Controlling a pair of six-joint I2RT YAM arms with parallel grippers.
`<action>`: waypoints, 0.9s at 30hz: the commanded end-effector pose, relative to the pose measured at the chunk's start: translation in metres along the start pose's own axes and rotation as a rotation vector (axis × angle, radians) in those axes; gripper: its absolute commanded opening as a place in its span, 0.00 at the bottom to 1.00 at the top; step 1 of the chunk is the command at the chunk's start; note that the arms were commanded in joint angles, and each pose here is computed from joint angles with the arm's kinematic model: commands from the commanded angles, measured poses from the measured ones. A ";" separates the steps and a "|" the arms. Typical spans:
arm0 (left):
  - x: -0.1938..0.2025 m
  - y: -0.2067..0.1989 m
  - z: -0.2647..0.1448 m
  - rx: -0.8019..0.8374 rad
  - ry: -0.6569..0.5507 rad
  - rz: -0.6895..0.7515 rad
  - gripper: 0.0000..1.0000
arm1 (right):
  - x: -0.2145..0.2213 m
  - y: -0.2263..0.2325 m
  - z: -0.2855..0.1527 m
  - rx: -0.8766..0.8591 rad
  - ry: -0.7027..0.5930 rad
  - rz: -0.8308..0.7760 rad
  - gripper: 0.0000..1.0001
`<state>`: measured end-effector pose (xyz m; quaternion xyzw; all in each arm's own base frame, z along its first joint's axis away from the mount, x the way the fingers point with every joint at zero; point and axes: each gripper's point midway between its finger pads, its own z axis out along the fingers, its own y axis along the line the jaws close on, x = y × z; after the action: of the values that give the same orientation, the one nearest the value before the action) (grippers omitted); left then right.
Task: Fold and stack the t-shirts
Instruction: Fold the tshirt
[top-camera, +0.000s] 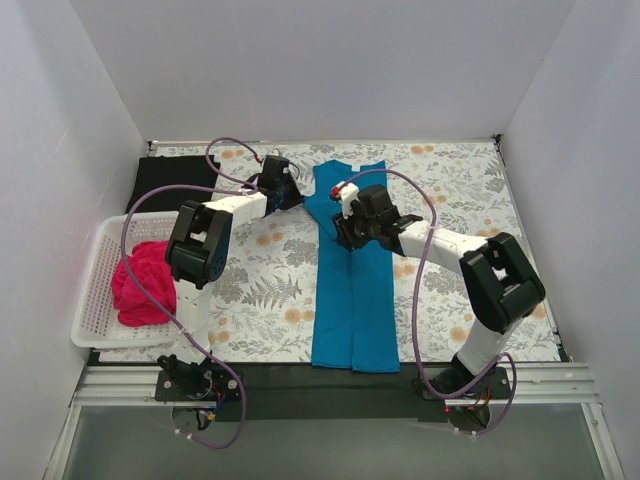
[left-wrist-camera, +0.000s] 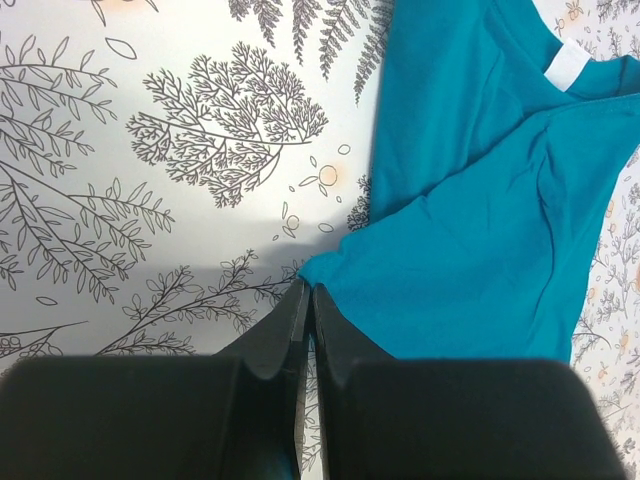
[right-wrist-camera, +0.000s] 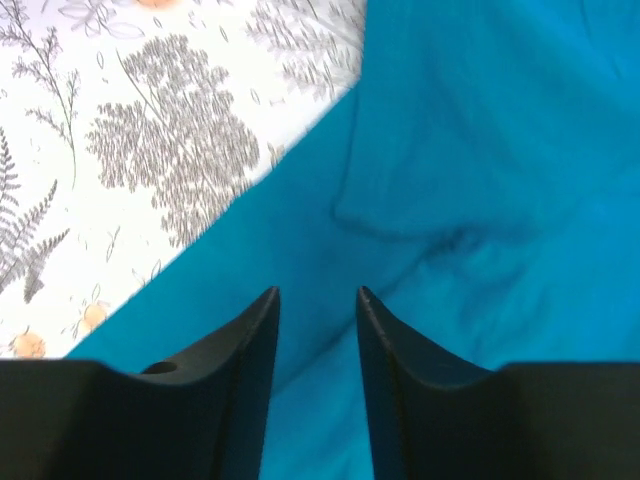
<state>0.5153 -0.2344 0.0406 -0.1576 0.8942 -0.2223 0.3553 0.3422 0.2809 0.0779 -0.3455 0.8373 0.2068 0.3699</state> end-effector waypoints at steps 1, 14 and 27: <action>-0.018 -0.008 -0.004 0.005 -0.056 0.023 0.02 | -0.034 -0.004 0.018 0.030 -0.067 -0.125 0.40; -0.019 -0.007 0.001 0.000 -0.055 0.030 0.02 | -0.024 -0.006 0.058 0.002 -0.009 -0.167 0.38; -0.018 -0.005 0.001 -0.006 -0.057 0.036 0.02 | 0.000 -0.014 0.071 0.033 0.051 -0.149 0.33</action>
<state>0.5169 -0.2316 0.0365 -0.1525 0.8962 -0.2119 0.3587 0.3787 0.3108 0.0276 -0.4028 0.8277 0.1628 0.3551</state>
